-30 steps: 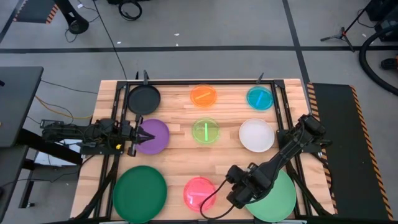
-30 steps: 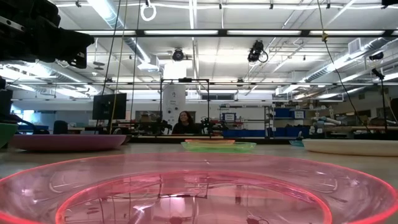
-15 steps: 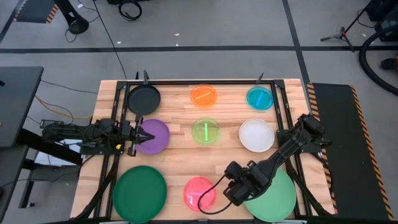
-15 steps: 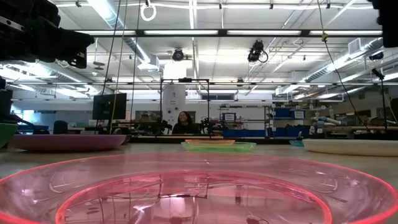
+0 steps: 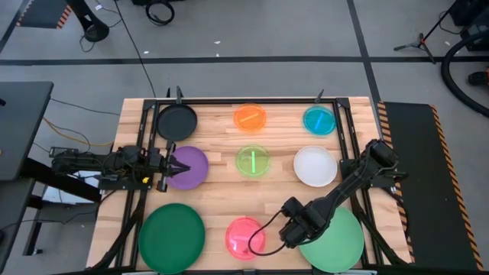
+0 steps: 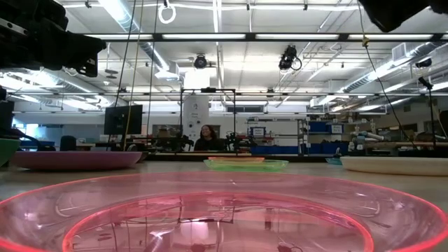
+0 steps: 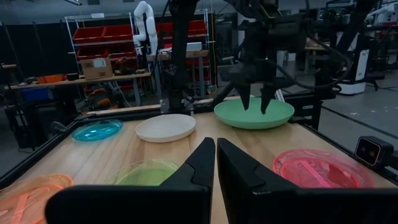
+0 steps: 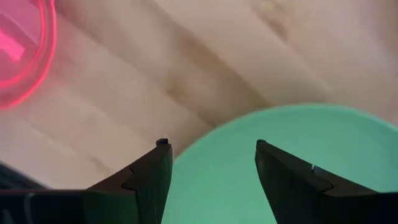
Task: Stack plastic plates
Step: Stack the green plate on top of the dark green plate
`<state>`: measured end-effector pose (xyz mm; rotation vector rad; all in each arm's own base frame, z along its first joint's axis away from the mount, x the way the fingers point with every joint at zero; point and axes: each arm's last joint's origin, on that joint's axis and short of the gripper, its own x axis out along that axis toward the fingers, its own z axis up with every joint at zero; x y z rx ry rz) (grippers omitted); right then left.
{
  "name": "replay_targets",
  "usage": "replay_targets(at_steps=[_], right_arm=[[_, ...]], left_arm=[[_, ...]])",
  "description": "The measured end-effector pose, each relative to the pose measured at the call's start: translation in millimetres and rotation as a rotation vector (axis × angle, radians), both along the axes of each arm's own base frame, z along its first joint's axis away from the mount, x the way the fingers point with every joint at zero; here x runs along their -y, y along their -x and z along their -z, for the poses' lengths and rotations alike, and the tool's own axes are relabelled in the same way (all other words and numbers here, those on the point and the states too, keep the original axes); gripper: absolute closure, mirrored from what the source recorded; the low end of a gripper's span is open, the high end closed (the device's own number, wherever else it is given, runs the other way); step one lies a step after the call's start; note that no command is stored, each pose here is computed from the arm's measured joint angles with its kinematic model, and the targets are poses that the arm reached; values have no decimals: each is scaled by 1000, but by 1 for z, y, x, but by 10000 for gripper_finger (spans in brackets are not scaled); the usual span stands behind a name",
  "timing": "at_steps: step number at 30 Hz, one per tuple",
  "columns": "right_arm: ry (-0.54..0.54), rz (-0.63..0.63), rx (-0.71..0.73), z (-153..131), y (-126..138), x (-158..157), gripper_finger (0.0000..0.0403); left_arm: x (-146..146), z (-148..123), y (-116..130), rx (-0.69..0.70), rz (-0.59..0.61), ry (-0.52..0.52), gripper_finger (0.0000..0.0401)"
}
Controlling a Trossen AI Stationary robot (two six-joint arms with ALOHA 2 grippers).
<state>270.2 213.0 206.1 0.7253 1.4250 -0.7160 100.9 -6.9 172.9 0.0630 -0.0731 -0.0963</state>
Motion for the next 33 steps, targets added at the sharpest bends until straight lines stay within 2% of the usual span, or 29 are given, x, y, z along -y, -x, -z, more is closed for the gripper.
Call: replay_targets(at_steps=[8,16,21,27,33], right_arm=[[-31,29,-24,0,9,-11,168],[11,97,19,1,12,-15,168],[-49,127,26,20,14,-16,170],[-148,167,102,49,14,-16,179],[-131,174,90,56,18,-13,205]], left_arm=[[0,0,0,0,0,0,374],[0,0,0,0,0,0,374],[0,0,0,0,0,0,374],[0,0,0,0,0,0,374],[0,0,0,0,0,0,374]])
